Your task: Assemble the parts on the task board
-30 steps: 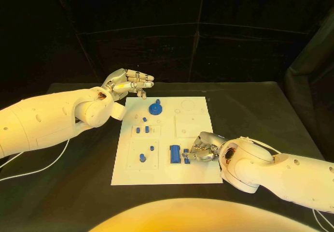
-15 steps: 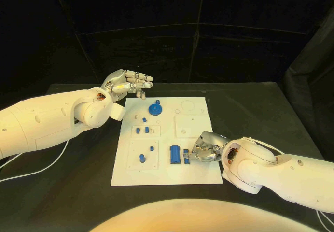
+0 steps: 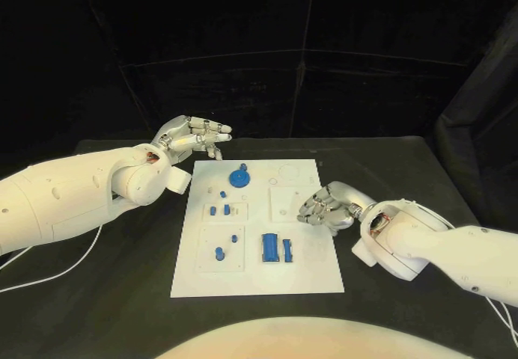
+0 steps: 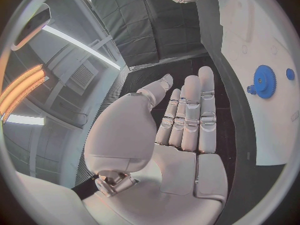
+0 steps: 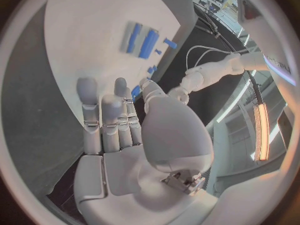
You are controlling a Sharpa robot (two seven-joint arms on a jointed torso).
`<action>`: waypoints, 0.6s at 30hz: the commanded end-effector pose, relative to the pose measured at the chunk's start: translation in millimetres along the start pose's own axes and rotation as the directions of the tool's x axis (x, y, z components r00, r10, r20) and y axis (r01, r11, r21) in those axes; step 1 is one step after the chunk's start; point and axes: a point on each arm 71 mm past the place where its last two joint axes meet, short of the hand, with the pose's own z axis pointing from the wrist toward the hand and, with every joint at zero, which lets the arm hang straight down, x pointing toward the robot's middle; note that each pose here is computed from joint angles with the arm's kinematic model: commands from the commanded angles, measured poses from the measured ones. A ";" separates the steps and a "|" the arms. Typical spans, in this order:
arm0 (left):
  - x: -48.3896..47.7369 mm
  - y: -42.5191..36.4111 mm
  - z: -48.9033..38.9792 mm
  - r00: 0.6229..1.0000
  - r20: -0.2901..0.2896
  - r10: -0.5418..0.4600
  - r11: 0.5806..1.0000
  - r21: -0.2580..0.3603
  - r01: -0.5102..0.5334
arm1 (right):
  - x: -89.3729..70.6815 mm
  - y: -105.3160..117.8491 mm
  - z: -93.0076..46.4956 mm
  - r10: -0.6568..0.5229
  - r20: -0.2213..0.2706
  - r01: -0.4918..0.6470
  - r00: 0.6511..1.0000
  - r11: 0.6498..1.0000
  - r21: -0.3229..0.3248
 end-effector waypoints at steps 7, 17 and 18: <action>-8.6 4.1 7.7 0.995 0.063 -0.073 0.997 0.031 0.071 | -50.9 -9.5 42.3 0.486 0.133 -0.439 0.864 0.856 -0.273; -15.4 25.1 16.6 0.978 0.182 -0.102 0.994 0.047 0.095 | -69.6 -30.8 83.3 0.565 0.181 -0.500 0.805 0.811 -0.306; -15.3 26.3 17.2 0.976 0.191 -0.103 0.994 0.049 0.095 | -70.3 -32.0 85.9 0.570 0.185 -0.504 0.800 0.807 -0.308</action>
